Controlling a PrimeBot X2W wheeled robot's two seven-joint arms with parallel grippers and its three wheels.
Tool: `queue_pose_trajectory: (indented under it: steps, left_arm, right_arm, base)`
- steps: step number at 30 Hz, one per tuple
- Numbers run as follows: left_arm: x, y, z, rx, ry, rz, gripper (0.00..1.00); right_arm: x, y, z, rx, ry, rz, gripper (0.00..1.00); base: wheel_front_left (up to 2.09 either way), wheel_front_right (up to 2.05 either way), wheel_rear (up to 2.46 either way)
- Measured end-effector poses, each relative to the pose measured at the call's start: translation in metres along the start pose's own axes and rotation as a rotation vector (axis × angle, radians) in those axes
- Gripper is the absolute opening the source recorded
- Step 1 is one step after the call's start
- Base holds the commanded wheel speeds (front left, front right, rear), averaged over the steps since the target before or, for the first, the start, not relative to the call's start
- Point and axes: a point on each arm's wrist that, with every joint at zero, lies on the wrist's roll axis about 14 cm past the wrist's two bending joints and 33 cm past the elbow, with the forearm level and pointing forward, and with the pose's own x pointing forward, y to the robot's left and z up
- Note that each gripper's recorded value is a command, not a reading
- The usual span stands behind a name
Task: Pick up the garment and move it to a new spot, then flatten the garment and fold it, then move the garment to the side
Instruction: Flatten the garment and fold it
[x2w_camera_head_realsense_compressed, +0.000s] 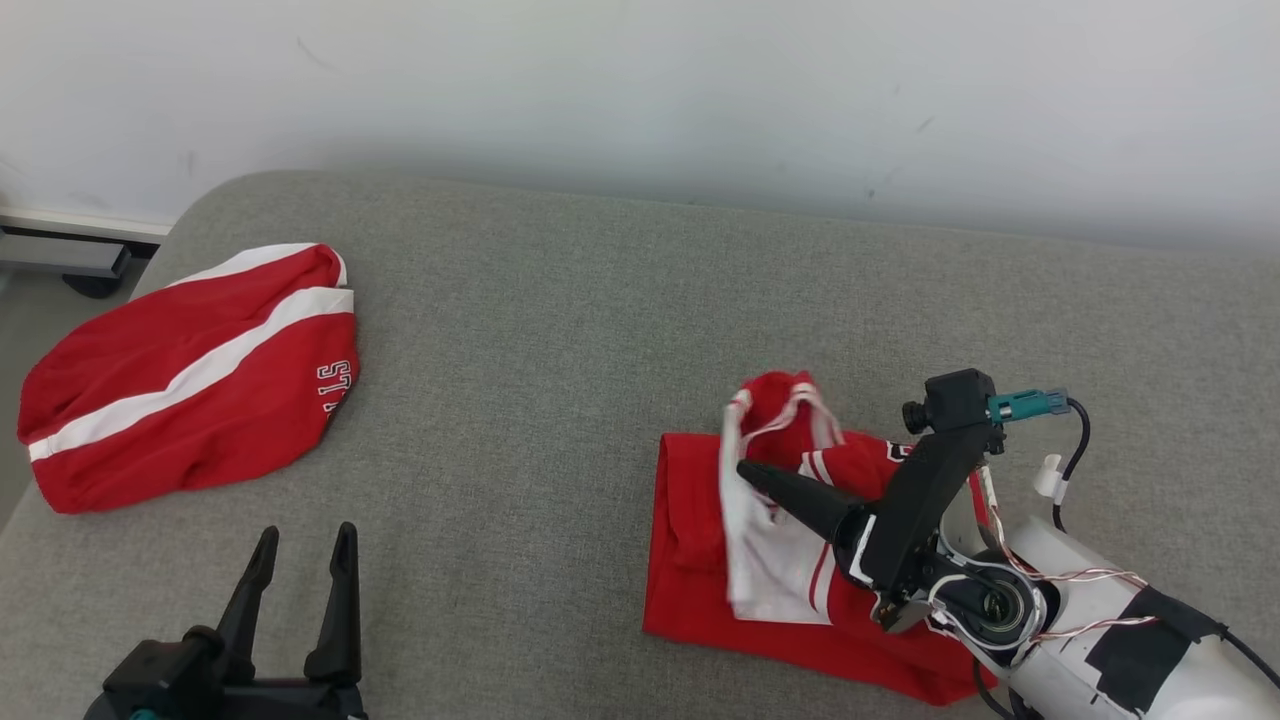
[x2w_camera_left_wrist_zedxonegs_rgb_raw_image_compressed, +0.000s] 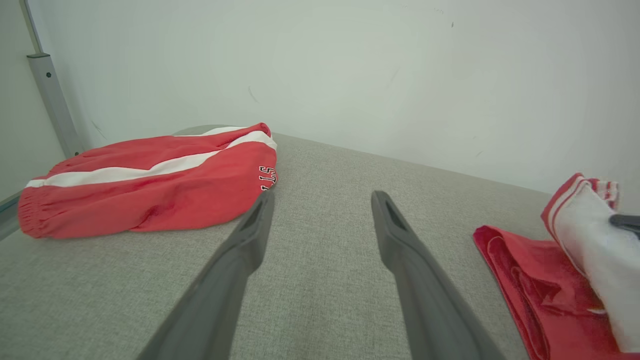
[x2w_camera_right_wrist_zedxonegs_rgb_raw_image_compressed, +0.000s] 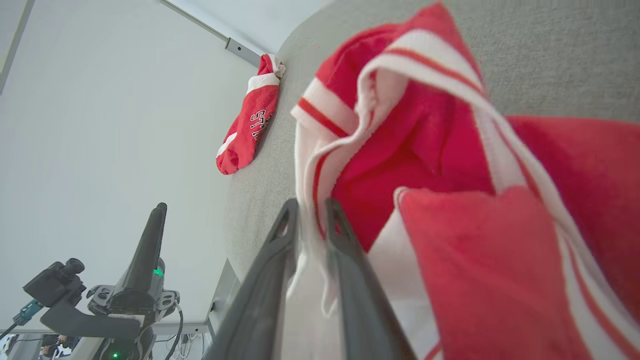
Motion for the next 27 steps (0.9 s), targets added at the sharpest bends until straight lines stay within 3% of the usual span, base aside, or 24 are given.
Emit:
queue_pose_trajectory:
  steps: [6,13,20,27]
  left_arm:
    - [0.001,-0.001,0.001,0.002,-0.003,-0.005,1.0]
    - [0.001,0.0,0.004,0.012,-0.01,-0.014,1.0]
    - [0.003,-0.006,0.006,0.014,-0.017,-0.034,1.0]
    - [0.004,-0.011,0.009,0.016,-0.026,-0.048,1.0]
  right_arm:
    - [-0.006,0.016,0.022,0.008,-0.08,0.054,1.0]
    - [-0.039,0.016,0.057,-0.019,-0.248,0.059,1.0]
    - [-0.076,-0.006,0.076,-0.148,-0.365,-0.032,1.0]
    - [-0.09,-0.031,0.063,-0.329,-0.348,-0.138,1.0]
  base:
    - [0.0,0.0,0.0]
    - [0.0,0.0,0.0]
    - [0.0,0.0,0.0]
    - [0.0,0.0,0.0]
